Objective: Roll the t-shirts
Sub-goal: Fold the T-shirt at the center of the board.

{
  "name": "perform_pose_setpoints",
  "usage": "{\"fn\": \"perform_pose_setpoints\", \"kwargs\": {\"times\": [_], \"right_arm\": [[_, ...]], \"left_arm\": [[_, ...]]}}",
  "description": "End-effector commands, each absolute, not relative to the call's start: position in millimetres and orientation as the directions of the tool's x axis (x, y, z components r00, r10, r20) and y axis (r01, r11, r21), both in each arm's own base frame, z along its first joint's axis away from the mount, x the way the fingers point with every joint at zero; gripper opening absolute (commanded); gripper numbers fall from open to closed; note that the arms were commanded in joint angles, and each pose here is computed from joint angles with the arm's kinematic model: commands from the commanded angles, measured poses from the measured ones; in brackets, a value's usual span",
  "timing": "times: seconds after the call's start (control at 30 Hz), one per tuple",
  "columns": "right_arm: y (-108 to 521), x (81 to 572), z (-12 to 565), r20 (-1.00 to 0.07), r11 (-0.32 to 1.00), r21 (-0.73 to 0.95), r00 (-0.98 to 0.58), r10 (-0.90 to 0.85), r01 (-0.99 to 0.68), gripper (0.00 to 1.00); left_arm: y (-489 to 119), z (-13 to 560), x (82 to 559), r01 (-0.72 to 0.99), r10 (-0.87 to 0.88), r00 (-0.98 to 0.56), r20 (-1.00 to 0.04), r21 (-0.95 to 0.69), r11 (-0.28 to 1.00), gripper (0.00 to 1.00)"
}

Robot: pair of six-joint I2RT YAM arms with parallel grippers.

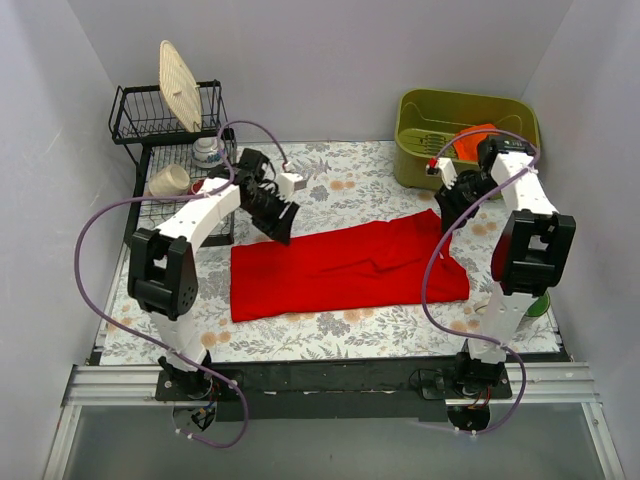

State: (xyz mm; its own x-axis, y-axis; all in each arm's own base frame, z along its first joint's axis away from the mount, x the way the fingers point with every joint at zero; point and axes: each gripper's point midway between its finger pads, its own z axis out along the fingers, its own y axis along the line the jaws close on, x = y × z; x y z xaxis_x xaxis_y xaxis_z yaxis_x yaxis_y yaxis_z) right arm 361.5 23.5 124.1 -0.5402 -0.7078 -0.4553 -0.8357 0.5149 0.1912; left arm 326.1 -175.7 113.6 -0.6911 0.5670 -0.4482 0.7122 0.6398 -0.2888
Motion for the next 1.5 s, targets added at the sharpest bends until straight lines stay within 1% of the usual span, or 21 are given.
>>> {"fn": "perform_pose_setpoints", "kwargs": {"times": [0.0,0.03,0.1,0.13,0.2,0.3,0.4,0.53,0.63,0.9,1.13,1.27,1.4,1.47], "right_arm": [[69,339,141,-0.52,0.475,0.356,-0.593,-0.615,-0.805,0.52],[73,333,136,-0.513,0.455,0.362,-0.581,-0.632,-0.814,0.5],[86,317,121,-0.501,0.39,0.361,-0.529,-0.685,-0.847,0.48],[88,314,114,-0.488,0.373,0.345,-0.504,-0.713,-0.861,0.47],[97,310,107,-0.495,0.334,0.295,-0.442,-0.748,-0.895,0.45],[100,308,82,-0.45,0.285,0.236,-0.364,-0.815,-0.929,0.43],[100,314,64,-0.429,0.284,0.21,-0.349,-0.833,-0.936,0.45],[99,330,58,-0.422,0.307,0.179,-0.354,-0.834,-0.935,0.45],[95,334,55,-0.407,0.307,0.151,-0.342,-0.847,-0.94,0.45],[84,328,42,-0.351,0.244,0.103,-0.265,-0.898,-0.964,0.46],[78,333,32,-0.323,0.242,0.067,-0.25,-0.913,-0.968,0.46],[79,330,30,-0.311,0.219,0.052,-0.224,-0.924,-0.974,0.45],[78,334,33,-0.303,0.209,0.001,-0.2,-0.932,-0.978,0.38],[81,340,38,-0.312,0.212,-0.029,-0.193,-0.93,-0.977,0.32]], "left_arm": [[-223,146,357,0.737,0.506,-0.645,-0.573,-0.29,0.611,0.51],[-224,148,360,0.733,0.502,-0.649,-0.572,-0.293,0.614,0.51],[-223,136,358,0.717,0.51,-0.676,-0.532,-0.313,0.623,0.5],[-222,132,357,0.712,0.512,-0.681,-0.523,-0.314,0.628,0.5],[-217,128,353,0.705,0.514,-0.689,-0.511,-0.306,0.64,0.5],[-206,130,345,0.705,0.532,-0.685,-0.498,-0.271,0.655,0.5],[-195,129,335,0.71,0.552,-0.68,-0.482,-0.243,0.661,0.5],[-189,139,326,0.71,0.554,-0.675,-0.487,-0.227,0.666,0.5],[-186,135,323,0.704,0.555,-0.682,-0.477,-0.223,0.674,0.5],[-186,129,332,0.699,0.559,-0.686,-0.467,-0.208,0.684,0.5],[-187,129,338,0.702,0.564,-0.683,-0.464,-0.201,0.684,0.5],[-187,129,339,0.704,0.566,-0.68,-0.466,-0.197,0.682,0.5],[-186,127,339,0.703,0.569,-0.68,-0.462,-0.192,0.685,0.5],[-186,127,340,0.703,0.568,-0.68,-0.464,-0.191,0.685,0.5]]}}
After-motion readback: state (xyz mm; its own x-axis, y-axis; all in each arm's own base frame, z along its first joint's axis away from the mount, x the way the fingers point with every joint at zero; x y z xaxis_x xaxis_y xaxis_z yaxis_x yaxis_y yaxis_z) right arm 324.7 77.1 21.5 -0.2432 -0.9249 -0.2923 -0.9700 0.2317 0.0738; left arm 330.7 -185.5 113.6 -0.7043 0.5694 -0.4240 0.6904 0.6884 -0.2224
